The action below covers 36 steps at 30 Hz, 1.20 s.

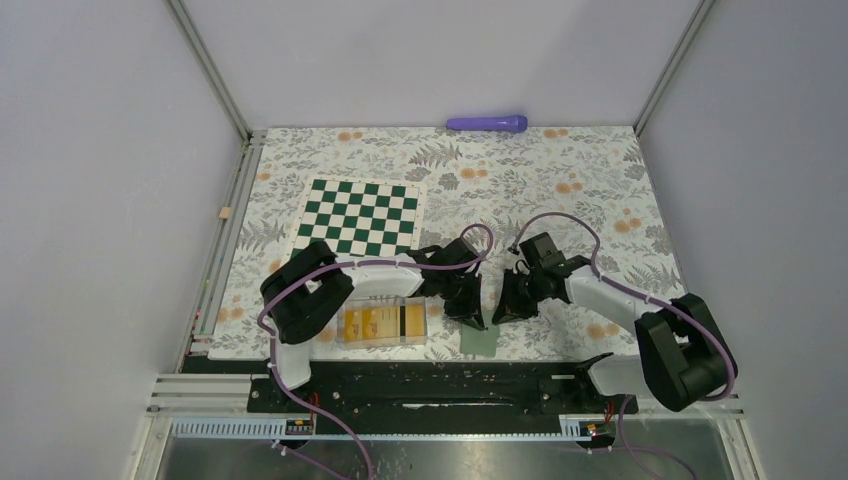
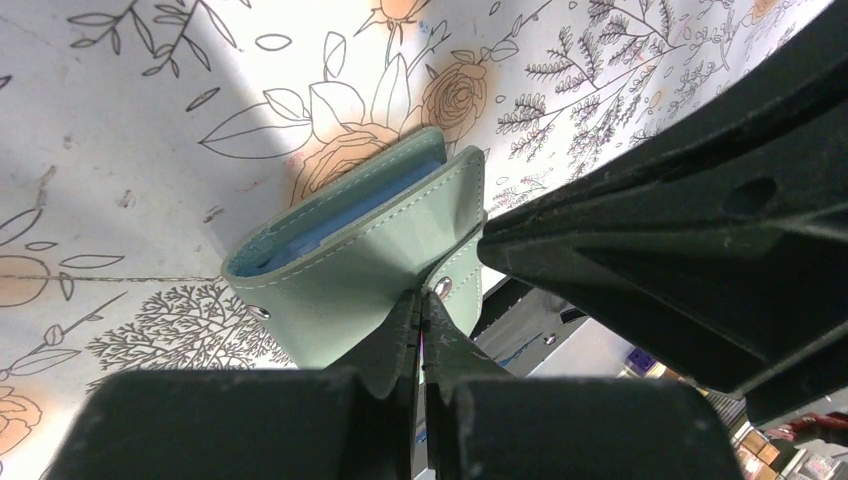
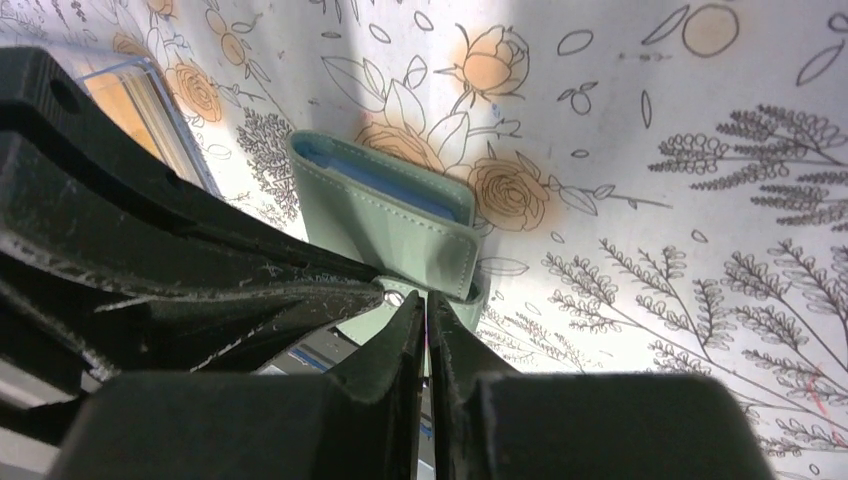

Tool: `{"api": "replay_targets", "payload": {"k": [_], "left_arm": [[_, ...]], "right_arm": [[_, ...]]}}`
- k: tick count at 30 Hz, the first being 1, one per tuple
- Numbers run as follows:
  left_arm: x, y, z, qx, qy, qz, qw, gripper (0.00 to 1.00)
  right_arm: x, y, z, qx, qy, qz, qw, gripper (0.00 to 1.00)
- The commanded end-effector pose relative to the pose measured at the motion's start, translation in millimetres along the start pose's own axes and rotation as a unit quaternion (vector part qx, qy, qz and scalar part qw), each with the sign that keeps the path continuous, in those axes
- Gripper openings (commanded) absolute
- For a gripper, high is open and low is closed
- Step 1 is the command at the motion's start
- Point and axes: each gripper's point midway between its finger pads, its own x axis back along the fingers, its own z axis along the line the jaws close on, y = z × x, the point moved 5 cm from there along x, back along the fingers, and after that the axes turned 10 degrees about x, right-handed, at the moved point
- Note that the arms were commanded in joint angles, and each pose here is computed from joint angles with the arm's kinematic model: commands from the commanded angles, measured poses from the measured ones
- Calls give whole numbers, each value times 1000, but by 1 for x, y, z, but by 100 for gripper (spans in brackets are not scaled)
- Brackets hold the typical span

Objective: Put the credit cards into the card holder
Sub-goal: Close the card holder at the center of the board.

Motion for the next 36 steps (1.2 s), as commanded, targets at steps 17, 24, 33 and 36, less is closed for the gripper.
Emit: {"api": "replay_targets", "payload": {"k": [17, 24, 33, 36], "left_arm": [[13, -5, -12, -29, 9, -19, 999, 0], [17, -6, -5, -31, 34, -29, 999, 0], [18, -11, -14, -38, 9, -26, 999, 0], [18, -11, -17, -40, 2, -25, 999, 0]], "right_arm": [[-19, 6, -14, -12, -39, 28, 999, 6], [-18, 6, -14, -10, -38, 28, 999, 6], [-18, 5, -15, -11, -39, 30, 999, 6], [-18, 5, -15, -10, -39, 31, 999, 6]]}}
